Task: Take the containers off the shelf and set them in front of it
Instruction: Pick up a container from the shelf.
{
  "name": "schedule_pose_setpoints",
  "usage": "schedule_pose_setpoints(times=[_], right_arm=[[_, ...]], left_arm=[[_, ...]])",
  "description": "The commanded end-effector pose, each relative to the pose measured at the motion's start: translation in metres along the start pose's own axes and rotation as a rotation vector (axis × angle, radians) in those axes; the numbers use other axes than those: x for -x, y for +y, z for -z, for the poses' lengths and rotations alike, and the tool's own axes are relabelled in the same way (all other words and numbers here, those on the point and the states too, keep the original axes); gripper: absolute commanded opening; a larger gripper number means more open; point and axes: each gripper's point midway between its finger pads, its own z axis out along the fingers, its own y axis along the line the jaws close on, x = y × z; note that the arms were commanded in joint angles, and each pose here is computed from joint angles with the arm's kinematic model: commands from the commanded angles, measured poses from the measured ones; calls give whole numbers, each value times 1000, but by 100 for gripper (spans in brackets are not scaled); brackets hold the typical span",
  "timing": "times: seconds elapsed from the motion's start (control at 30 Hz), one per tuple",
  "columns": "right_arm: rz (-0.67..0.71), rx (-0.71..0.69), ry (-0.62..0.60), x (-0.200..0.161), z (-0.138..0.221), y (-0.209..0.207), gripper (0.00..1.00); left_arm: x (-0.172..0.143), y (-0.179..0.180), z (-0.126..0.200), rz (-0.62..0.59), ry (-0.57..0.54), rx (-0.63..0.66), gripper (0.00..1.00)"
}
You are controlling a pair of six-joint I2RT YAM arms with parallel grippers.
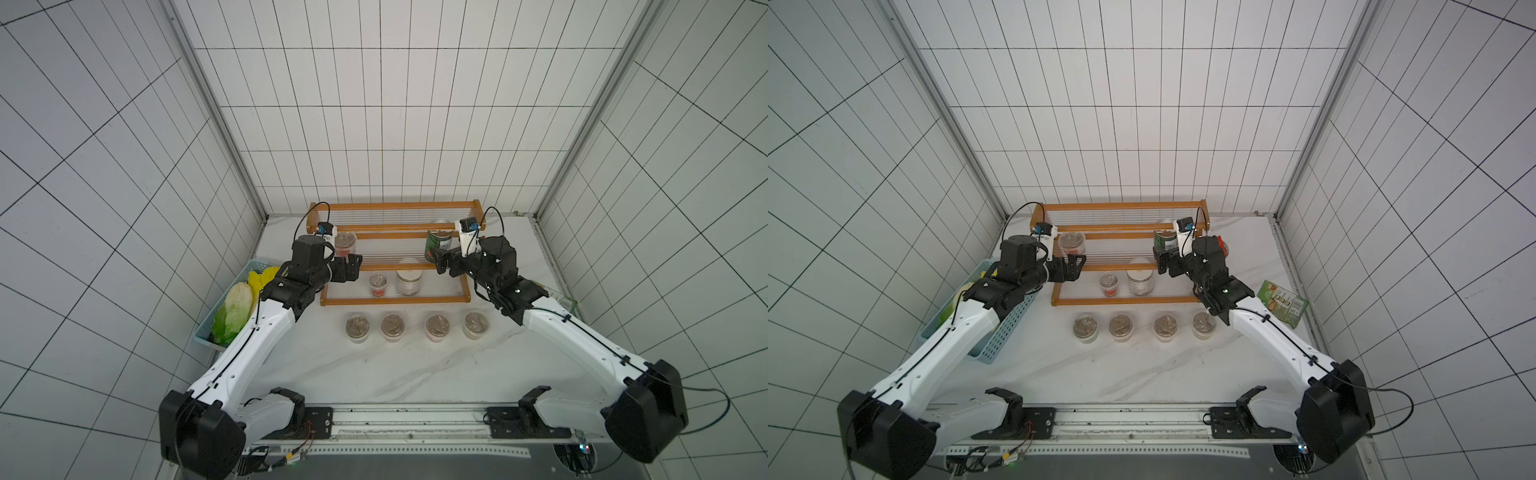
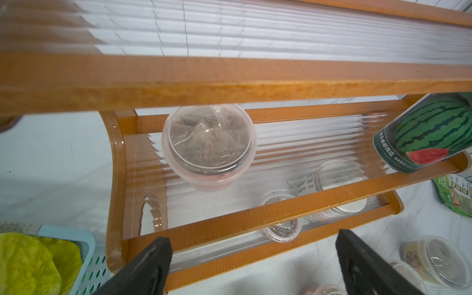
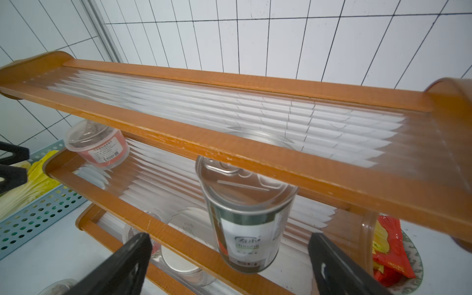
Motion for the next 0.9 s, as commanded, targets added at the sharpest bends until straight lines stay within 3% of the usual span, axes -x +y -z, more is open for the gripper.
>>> schedule_pose_setpoints(times=[0.0,0.57,0.87], right_arm=[[-11,-54,-63,21,-9,-11,99],[13,-85,-157,30,-58,-18,99],[22,-19,-168,26,-50,-8,77]], left_arm=[[22,-8,8,-30,-65,-35,98],[17,-19,21,-38,-66,-97,98],[10,-27,23,-42,-49,-155,98]])
